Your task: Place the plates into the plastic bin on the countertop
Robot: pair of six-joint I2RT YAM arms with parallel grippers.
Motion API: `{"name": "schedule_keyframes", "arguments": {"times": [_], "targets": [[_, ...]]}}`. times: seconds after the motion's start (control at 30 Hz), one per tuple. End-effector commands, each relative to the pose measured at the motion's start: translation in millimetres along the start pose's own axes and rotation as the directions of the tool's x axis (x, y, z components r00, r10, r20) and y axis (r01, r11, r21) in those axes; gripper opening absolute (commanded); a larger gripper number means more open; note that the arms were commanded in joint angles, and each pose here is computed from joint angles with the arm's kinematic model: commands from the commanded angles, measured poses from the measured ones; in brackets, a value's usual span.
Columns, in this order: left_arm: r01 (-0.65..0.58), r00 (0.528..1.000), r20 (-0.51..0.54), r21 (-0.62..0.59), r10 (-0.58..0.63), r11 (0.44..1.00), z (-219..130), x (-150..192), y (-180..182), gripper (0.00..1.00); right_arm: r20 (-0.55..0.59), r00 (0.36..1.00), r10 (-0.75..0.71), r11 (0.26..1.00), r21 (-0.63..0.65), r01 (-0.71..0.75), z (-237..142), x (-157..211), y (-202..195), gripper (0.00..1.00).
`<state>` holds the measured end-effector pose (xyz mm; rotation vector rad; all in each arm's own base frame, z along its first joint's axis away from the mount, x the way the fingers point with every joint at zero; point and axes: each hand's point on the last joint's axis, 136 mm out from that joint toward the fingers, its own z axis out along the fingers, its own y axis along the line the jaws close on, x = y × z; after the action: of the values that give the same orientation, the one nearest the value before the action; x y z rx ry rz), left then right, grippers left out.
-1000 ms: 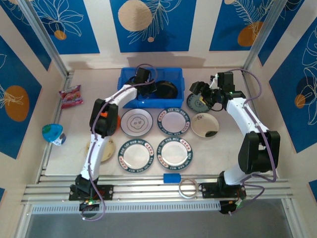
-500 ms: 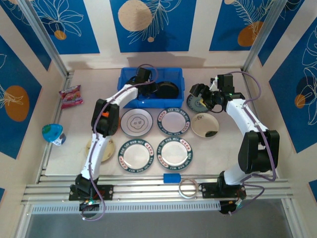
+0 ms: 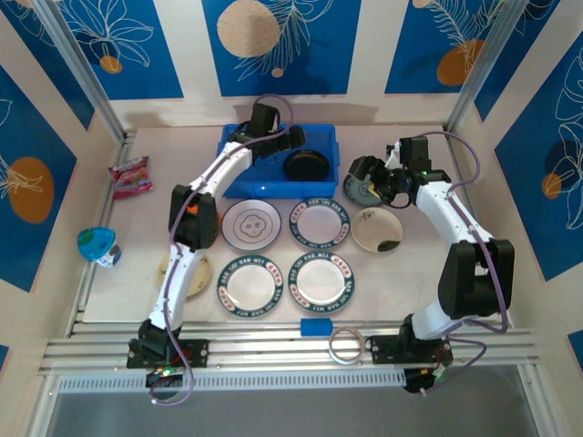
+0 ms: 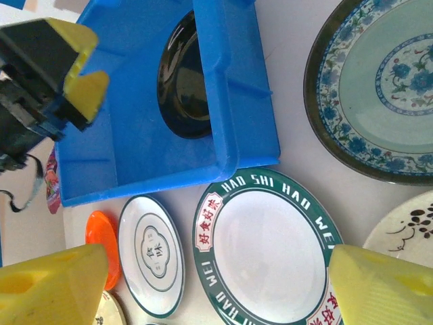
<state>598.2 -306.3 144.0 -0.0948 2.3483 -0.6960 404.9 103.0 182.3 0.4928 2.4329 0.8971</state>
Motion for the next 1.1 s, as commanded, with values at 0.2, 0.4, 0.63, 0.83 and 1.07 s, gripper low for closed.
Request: {"name": "schedule_keyframes", "arguments": {"times": [0.2,0.4,0.63,0.83,1.07], "targets": [[-0.204,0.979,-0.012,-0.156,0.204,0.966,-113.7,-18.5,-5.4,1.00,-0.031,0.996,-0.089,0.995,0.038,0.090,-30.0,26.8,3.7,0.82],[-0.222,0.971,-0.095,0.003,0.221,0.975,-178.5,44.9,-15.2,1.00,-0.168,0.979,-0.118,0.986,0.093,0.135,-43.6,90.9,-7.8,0.82],[-0.217,0.962,-0.160,0.042,0.221,0.975,-234.8,113.3,-12.2,1.00,-0.313,0.950,-0.006,0.984,0.168,0.062,-52.8,179.6,-44.1,0.79],[-0.175,0.961,-0.198,0.095,0.191,0.980,-234.3,154.3,-17.7,0.99,-0.412,0.907,0.082,0.958,0.284,0.043,-56.5,235.1,-81.0,0.74],[-0.127,0.968,-0.195,0.165,0.158,0.978,-221.6,171.5,-26.7,0.97,-0.428,0.890,0.156,0.940,0.341,-0.001,-57.0,255.0,-99.9,0.63]]}}
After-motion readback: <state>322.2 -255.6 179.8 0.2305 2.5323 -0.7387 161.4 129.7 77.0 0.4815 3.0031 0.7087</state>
